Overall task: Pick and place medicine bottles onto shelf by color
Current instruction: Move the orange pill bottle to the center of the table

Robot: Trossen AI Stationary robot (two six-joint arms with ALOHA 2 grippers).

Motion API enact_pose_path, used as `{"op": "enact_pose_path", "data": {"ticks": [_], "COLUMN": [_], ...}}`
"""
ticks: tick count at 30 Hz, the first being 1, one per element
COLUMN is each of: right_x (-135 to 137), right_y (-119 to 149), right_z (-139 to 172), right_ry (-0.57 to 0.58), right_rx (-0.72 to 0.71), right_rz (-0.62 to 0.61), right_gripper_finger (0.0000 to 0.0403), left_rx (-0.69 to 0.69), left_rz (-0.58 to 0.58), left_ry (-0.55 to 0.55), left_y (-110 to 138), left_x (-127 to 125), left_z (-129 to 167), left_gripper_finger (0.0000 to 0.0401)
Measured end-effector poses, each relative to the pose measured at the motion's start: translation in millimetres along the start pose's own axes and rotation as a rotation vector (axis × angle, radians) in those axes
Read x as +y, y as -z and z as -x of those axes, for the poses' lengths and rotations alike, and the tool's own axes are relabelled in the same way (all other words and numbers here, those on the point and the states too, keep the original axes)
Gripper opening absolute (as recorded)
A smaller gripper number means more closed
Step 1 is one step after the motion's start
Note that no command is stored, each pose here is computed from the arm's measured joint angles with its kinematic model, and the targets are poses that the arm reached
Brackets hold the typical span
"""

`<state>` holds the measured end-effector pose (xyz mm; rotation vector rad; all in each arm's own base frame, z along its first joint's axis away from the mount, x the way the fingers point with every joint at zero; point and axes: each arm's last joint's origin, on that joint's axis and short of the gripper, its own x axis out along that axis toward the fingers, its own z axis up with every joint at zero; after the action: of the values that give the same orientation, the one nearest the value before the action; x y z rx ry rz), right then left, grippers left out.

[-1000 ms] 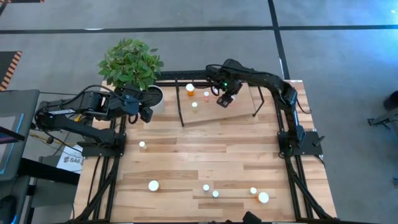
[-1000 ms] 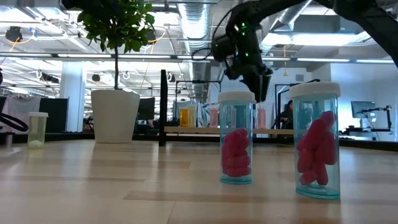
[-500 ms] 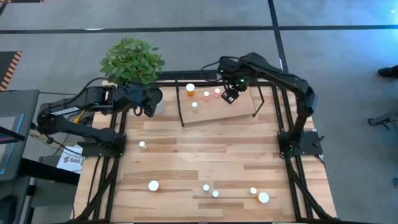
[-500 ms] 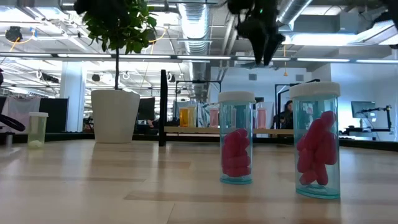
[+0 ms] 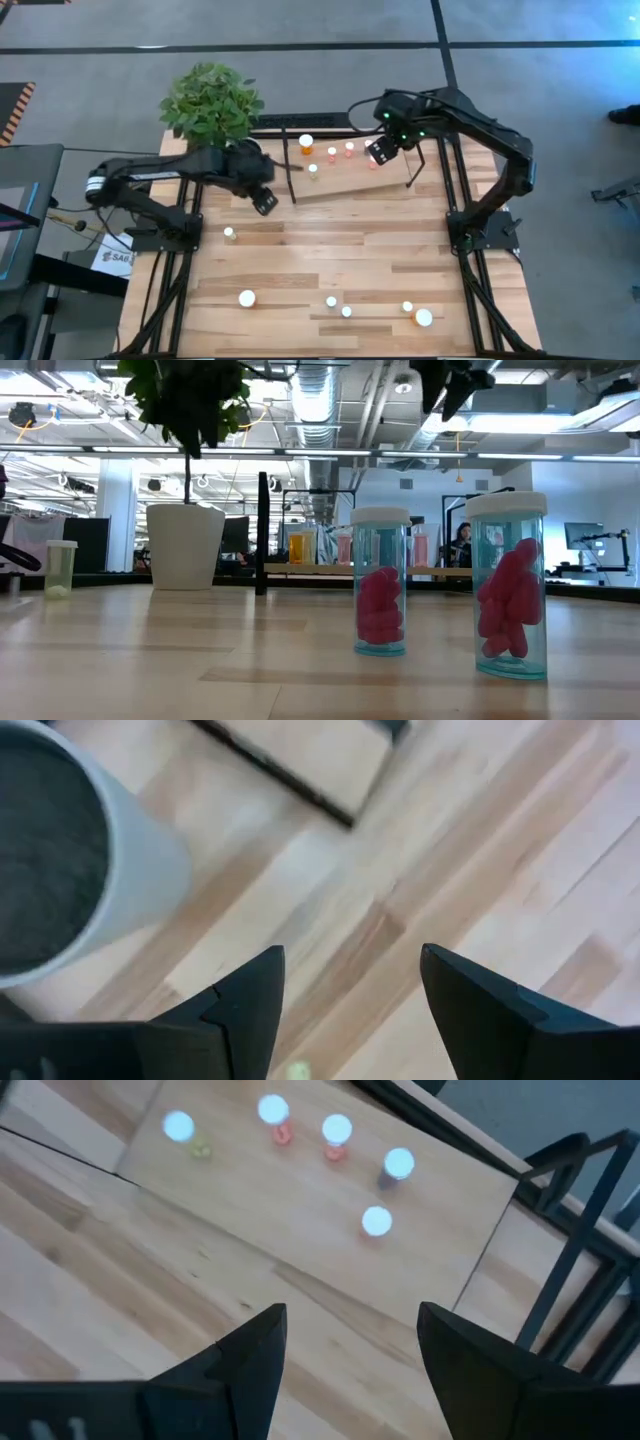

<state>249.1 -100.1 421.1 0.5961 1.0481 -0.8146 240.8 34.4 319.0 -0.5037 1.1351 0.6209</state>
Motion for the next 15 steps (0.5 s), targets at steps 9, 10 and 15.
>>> {"op": "enact_pose_path", "data": {"ticks": [9, 10, 15], "right_x": [12.9, 15.1, 32.2], "right_y": [19.6, 21.0, 30.2], "right_z": [18.6, 18.9, 17.4], "right_ry": [-0.065, -0.069, -0.085], "right_rx": [-0.021, -0.019, 0.001], "right_rz": [-0.093, -0.096, -0.058], "right_gripper_finger": [0.0249, 0.0249, 0.0249], "left_rx": [0.065, 0.057, 0.034], "left_rz": [-0.21, -0.222, -0.263], "left_ry": [-0.066, -0.066, -0.056], "left_y": [12.7, 13.4, 14.9], "left_x": [-28.5, -29.2, -26.5], "left_z": [-17.6, -16.6, -9.6], "left_gripper_finger": [0.0222, 0.0222, 0.0222]}}
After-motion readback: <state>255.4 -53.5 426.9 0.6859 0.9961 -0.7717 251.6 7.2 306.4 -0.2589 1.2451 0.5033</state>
